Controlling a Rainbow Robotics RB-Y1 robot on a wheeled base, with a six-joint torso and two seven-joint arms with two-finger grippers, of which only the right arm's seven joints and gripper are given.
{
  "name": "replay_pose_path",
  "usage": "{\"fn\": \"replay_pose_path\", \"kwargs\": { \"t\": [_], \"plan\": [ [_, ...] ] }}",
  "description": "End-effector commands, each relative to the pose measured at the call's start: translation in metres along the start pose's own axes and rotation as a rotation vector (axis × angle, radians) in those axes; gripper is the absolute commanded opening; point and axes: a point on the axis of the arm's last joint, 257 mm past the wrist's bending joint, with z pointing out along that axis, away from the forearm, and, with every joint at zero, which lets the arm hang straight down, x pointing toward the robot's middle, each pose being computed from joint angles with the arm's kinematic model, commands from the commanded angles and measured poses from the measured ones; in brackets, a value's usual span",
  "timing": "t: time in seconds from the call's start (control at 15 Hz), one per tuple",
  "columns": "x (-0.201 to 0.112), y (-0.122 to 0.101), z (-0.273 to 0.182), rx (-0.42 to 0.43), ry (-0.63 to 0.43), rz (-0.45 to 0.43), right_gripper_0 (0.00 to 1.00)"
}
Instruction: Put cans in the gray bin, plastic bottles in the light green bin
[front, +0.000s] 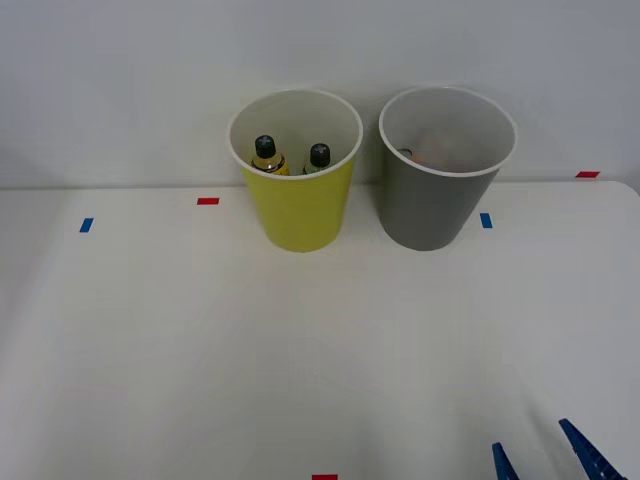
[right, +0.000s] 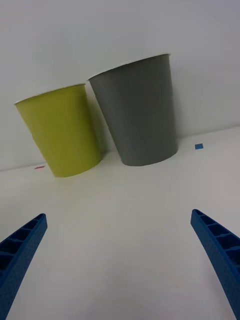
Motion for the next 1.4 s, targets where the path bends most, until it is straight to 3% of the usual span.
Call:
{"fn": "replay_pose_path", "kwargs": {
  "t": [0.07,1.4],
  "plan": [
    [-0.0006,-0.0005,-0.0009,0.005,0.002,-0.015,1.00],
    [-0.0098,0.0017,-0.0089,-0.045,-0.005,-0.043,1.00]
  ]
}}
